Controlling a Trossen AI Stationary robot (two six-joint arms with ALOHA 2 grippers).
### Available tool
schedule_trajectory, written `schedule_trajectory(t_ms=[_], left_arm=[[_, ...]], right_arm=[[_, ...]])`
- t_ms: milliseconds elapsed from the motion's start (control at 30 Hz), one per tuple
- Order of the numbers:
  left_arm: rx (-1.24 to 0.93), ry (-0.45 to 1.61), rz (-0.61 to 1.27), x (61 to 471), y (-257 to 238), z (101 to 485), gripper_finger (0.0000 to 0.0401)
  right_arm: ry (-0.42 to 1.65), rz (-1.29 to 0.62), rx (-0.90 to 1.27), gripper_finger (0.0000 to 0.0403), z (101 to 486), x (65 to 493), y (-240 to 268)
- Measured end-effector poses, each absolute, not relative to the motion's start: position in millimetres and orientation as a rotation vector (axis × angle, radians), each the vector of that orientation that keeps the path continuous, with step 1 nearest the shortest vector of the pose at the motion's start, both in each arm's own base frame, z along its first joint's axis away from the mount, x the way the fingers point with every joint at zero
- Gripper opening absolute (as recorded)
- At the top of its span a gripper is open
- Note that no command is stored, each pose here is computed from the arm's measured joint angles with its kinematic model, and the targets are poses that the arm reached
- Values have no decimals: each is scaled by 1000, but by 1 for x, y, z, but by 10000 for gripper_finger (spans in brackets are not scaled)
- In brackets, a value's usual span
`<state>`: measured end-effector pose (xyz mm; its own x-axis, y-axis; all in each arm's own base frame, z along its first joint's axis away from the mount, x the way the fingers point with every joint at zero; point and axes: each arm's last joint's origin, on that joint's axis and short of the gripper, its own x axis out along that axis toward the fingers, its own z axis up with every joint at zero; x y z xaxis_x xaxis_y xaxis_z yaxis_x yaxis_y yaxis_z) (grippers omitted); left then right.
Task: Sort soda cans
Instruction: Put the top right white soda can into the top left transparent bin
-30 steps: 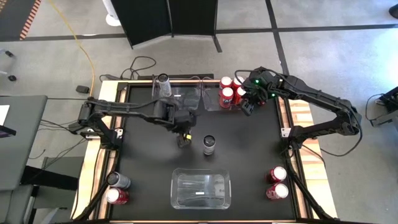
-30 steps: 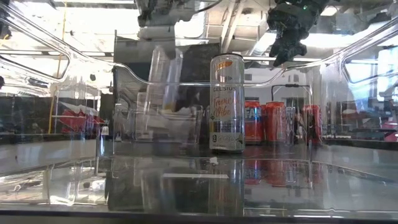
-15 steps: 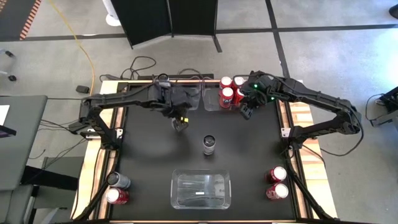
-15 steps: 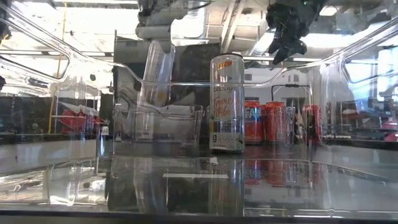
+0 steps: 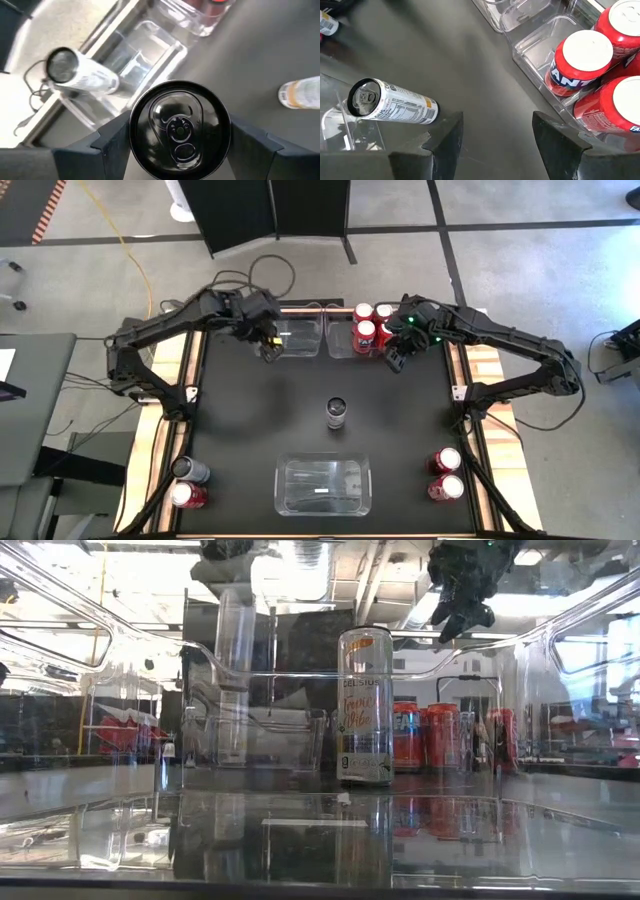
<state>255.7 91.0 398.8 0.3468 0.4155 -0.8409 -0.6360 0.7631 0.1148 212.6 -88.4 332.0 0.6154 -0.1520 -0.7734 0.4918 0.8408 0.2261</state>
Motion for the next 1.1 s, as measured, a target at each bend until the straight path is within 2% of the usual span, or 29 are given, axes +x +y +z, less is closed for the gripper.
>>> schedule_trajectory(t_ms=[367, 633, 1100], left_arm=[[-276, 1028, 844, 236, 130, 396, 257], [-330, 908, 983, 231, 157, 396, 257], [-408, 912, 1022, 246, 167, 327, 260]], right_arm=[[832, -384, 447, 255, 332, 213, -88], [832, -384, 446, 255, 332, 213, -88], [843, -366, 395, 255, 332, 218, -73]])
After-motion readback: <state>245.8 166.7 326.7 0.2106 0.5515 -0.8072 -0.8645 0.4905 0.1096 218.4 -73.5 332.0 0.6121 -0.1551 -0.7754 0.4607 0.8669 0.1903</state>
